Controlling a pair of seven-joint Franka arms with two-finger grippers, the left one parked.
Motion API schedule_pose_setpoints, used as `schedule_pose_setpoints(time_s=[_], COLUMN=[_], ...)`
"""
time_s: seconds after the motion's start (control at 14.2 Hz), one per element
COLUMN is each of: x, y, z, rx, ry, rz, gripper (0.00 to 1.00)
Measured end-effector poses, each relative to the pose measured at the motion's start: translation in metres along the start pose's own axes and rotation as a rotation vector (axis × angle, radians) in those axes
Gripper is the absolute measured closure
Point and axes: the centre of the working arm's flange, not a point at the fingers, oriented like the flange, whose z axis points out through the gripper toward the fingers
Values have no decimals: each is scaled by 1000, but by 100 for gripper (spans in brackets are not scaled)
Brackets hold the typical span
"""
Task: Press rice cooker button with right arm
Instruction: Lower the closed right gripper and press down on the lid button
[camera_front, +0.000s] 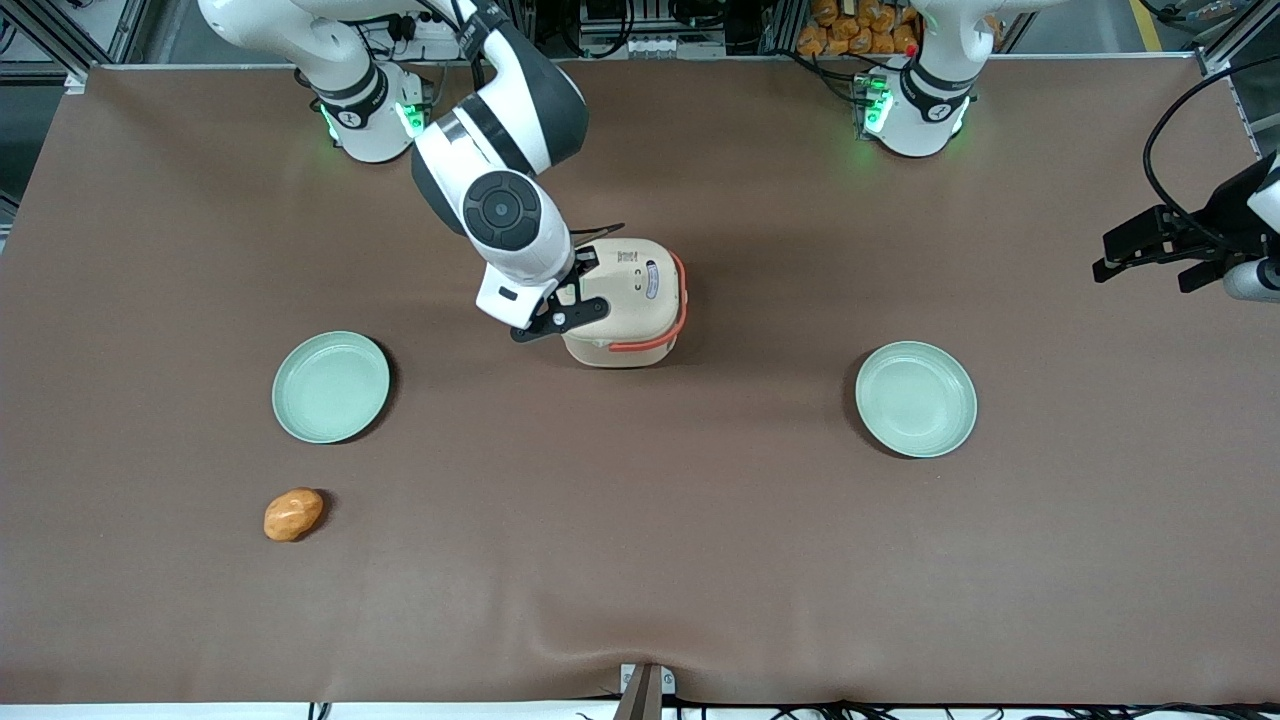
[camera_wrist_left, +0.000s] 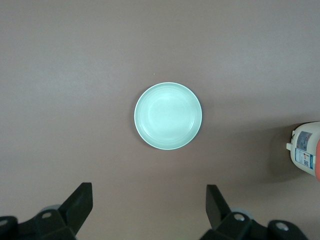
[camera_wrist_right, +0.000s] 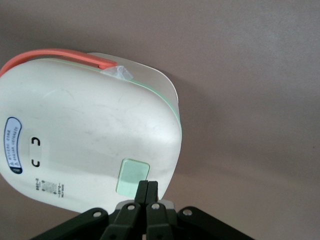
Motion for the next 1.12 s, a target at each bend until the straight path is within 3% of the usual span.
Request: schedule_pose_setpoints(time_s=[0.28,1.12], x=[2,0], y=[-3,-14], z=[7,21], rx=[30,20], ry=[-13,-33], rz=[9,-6], gripper=[99,99])
